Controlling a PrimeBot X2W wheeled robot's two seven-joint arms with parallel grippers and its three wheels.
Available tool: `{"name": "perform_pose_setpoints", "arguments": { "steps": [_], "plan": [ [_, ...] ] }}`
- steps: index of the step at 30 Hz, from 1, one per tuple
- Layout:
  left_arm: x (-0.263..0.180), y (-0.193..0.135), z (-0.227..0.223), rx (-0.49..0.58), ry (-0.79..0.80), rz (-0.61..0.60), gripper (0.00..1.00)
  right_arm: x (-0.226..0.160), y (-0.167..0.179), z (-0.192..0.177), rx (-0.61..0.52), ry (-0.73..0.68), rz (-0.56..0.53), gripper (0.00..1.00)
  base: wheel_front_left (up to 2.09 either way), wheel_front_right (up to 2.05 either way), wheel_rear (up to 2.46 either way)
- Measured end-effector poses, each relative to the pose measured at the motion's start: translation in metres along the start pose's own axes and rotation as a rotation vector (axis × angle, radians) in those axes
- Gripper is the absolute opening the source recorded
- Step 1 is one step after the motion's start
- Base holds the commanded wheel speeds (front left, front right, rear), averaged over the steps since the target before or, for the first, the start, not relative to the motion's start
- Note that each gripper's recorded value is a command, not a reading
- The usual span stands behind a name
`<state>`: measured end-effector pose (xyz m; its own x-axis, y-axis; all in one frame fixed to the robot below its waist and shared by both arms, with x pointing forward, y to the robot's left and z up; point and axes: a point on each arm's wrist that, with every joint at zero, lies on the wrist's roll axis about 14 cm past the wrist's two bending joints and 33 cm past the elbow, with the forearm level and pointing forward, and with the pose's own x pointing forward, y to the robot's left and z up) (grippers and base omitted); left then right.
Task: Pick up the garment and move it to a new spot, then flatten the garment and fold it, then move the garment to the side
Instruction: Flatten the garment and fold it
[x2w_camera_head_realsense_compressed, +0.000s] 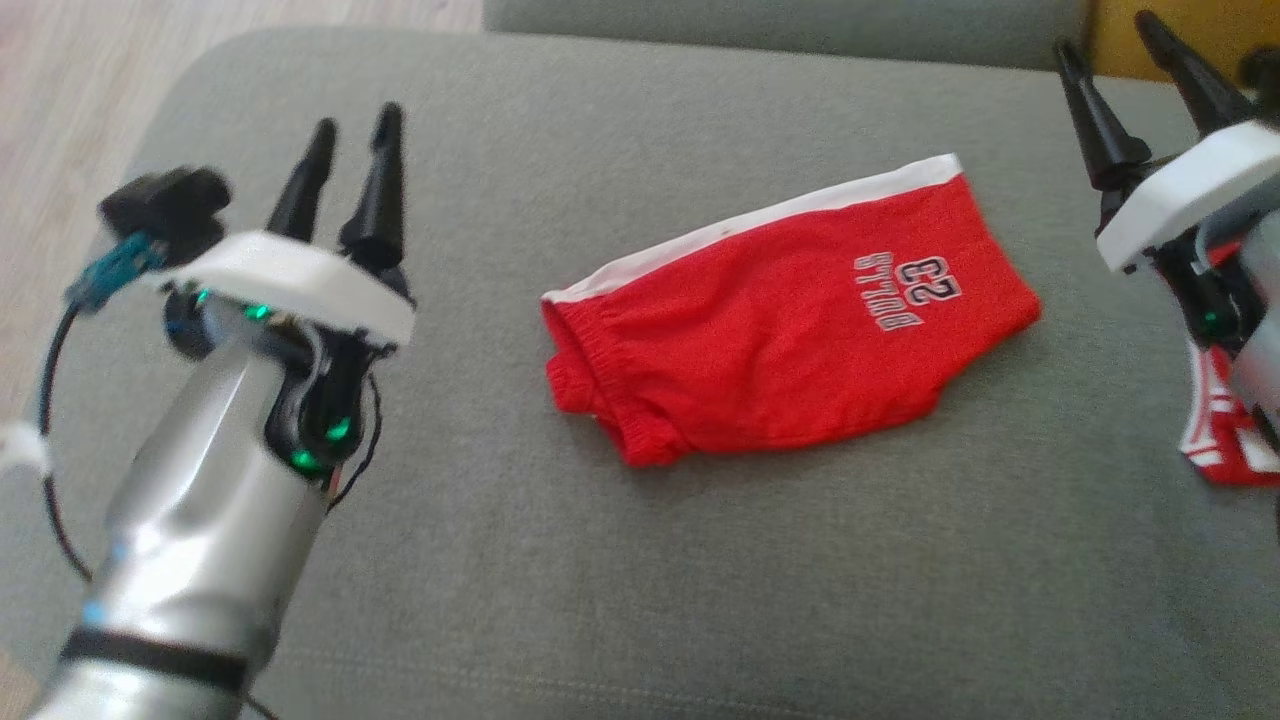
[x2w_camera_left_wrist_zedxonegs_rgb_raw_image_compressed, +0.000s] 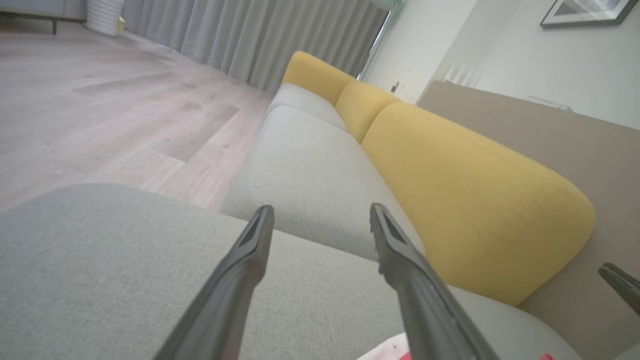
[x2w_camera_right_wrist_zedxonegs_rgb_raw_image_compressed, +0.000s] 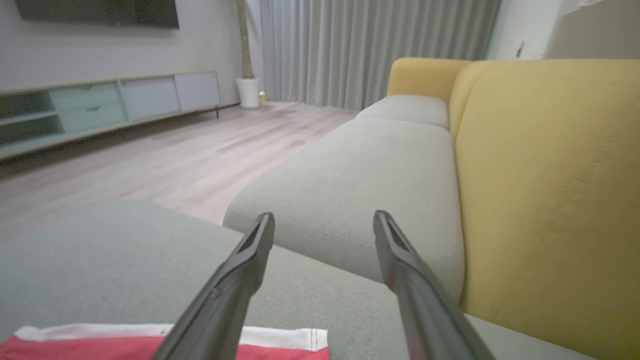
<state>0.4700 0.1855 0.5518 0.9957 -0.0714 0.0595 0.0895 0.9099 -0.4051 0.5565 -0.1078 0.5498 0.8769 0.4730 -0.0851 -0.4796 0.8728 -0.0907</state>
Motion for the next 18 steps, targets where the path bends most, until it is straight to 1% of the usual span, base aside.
{"name": "perform_pose_setpoints", "arguments": {
  "steps": [2,5,7,10,13,16,18],
  "plan": [
    [-0.008,-0.003,0.009,0.001,-0.052,0.004,1.0,-0.013,-0.006,0.012,0.037,-0.052,-0.035,1.0,0.0,0.0,0.0],
    [-0.027,-0.007,-0.001,0.007,-0.063,0.011,1.0,-0.035,-0.01,0.013,0.039,-0.088,-0.069,1.0,0.0,0.0,0.0],
    [-0.038,-0.011,-0.009,0.01,-0.065,0.011,1.0,-0.051,-0.006,0.005,0.005,-0.088,-0.078,1.0,0.0,0.0,0.0],
    [-0.048,-0.018,-0.009,0.022,-0.092,0.009,1.0,-0.074,-0.002,-0.008,0.042,-0.105,-0.13,1.0,0.0,0.0,0.0],
    [-0.056,-0.024,-0.011,0.028,-0.108,0.008,1.0,-0.097,0.008,-0.023,0.054,-0.108,-0.166,1.0,0.0,0.0,0.0],
    [-0.067,-0.027,-0.022,0.034,-0.095,0.01,1.0,-0.119,0.018,-0.039,0.084,-0.105,-0.212,1.0,0.0,0.0,0.0],
    [-0.075,-0.024,-0.029,0.033,-0.084,0.024,1.0,-0.132,0.025,-0.049,0.078,-0.092,-0.23,1.0,0.0,0.0,0.0]
  ]
}}
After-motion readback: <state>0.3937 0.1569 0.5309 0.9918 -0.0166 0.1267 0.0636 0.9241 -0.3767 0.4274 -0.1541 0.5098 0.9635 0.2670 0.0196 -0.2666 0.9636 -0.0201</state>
